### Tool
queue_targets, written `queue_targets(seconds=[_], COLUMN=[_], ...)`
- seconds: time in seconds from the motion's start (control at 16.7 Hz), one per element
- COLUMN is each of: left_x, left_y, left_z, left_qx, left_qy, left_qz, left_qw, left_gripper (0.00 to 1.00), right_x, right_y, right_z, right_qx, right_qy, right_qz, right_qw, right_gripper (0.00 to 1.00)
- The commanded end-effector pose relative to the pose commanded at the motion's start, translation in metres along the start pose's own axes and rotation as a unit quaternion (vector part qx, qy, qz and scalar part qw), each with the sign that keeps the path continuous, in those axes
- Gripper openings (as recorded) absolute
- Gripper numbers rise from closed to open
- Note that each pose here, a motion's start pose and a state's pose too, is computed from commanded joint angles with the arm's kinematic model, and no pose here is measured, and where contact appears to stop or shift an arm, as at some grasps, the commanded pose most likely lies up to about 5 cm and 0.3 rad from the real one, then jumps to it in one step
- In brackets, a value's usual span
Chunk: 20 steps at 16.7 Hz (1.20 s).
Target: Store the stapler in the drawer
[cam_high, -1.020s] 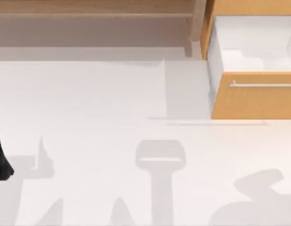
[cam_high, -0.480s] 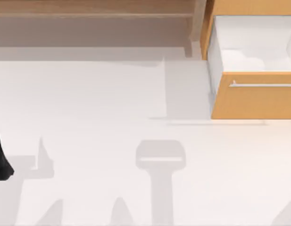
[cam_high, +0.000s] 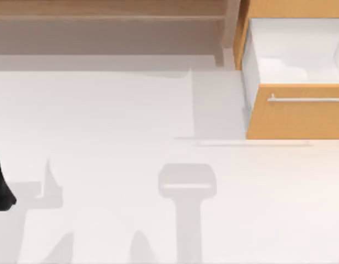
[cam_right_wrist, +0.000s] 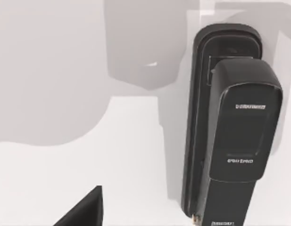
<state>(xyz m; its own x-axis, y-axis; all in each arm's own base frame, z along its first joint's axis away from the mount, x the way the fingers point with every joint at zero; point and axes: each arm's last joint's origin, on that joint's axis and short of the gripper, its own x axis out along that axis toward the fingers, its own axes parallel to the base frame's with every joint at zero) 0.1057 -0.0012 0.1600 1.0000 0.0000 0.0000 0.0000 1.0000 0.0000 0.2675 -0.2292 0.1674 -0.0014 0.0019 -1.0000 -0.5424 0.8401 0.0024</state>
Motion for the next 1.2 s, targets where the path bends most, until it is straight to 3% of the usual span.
queue_targets(seconds=[0.54, 0.78, 1.2], left_x=[0.0, 0.0, 0.0], left_y=[0.0, 0.0, 0.0], left_z=[0.0, 0.0, 0.0], left_qx=[0.0, 0.0, 0.0], left_qy=[0.0, 0.0, 0.0], left_qz=[0.0, 0.0, 0.0], left_qw=[1.0, 1.0, 1.0], left_gripper=[1.0, 1.0, 1.0], right_x=[0.049, 0.05, 0.05], right_y=[0.0, 0.0, 0.0], right_z=[0.0, 0.0, 0.0], right_qx=[0.0, 0.0, 0.0], right_qy=[0.0, 0.0, 0.0], right_qz=[0.0, 0.0, 0.0], right_qw=[1.0, 1.0, 1.0], right_gripper=[1.0, 1.0, 0.47])
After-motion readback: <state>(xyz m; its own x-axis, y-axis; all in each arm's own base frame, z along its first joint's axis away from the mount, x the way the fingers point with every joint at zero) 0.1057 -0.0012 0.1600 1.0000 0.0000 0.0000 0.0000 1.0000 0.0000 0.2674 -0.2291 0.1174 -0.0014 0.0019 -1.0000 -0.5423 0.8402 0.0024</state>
